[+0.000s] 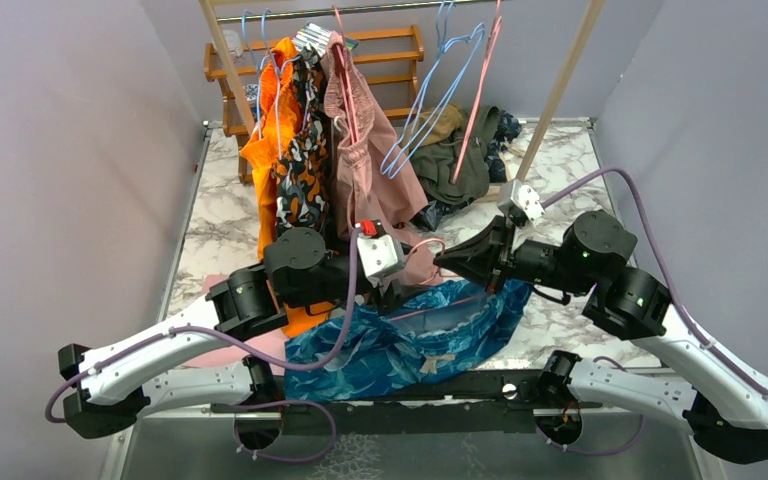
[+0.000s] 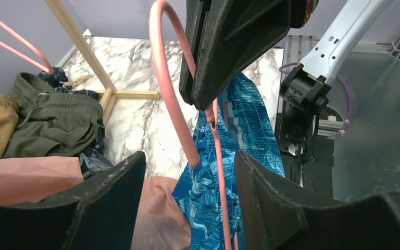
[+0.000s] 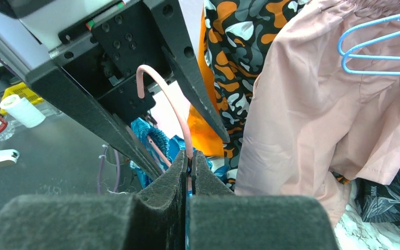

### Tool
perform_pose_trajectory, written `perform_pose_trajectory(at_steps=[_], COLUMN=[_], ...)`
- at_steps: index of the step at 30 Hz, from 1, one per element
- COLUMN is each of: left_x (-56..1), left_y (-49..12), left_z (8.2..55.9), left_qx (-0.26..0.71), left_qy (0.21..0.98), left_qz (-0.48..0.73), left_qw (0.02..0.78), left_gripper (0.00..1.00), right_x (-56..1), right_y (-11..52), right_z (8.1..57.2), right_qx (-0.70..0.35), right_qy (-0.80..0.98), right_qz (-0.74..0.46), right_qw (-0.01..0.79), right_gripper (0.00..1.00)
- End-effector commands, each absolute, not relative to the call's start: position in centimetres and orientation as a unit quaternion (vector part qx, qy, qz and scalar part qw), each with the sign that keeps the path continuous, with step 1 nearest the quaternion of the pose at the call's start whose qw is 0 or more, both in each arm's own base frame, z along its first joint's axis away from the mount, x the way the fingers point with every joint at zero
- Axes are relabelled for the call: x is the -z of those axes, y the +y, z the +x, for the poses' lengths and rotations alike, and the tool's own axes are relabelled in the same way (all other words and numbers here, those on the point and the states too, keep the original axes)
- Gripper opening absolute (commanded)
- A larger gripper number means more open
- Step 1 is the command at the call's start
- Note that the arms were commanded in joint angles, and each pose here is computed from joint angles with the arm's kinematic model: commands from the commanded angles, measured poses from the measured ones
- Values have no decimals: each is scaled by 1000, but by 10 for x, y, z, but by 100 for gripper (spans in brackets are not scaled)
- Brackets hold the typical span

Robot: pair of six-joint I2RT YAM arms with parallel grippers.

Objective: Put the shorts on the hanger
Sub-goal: Hang the shorts on the hanger.

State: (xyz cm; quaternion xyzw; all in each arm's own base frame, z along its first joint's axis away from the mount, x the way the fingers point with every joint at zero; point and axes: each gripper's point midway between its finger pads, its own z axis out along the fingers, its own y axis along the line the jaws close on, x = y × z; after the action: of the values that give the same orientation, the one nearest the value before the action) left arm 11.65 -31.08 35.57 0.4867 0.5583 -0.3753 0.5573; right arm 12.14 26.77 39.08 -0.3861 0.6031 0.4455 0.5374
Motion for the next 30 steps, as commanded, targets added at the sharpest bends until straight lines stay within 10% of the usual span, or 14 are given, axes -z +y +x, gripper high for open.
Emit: perform_pose_trajectory(at_steps=[1, 15, 21, 30], left_x=[-343, -344, -355, -367], left_y=[-320, -320, -302, -263], left_z=[119, 122, 133, 147], left_qx=[371, 380, 366, 342], left_qy=[553, 546, 560, 577], left_qz=[499, 476, 428, 348], left_qw=[554, 575, 607, 655], left_gripper=[61, 0, 0, 0], right_x=[-409, -405, -397, -391], right_y=[270, 273, 260, 209], right_z=[117, 123, 139, 148], right_qx=[-466, -465, -422, -376], right_qy=[577, 592, 636, 688], right_qz=[-378, -366, -333, -231], right_qw=[553, 547, 553, 576], right_gripper=[1, 1, 47, 54])
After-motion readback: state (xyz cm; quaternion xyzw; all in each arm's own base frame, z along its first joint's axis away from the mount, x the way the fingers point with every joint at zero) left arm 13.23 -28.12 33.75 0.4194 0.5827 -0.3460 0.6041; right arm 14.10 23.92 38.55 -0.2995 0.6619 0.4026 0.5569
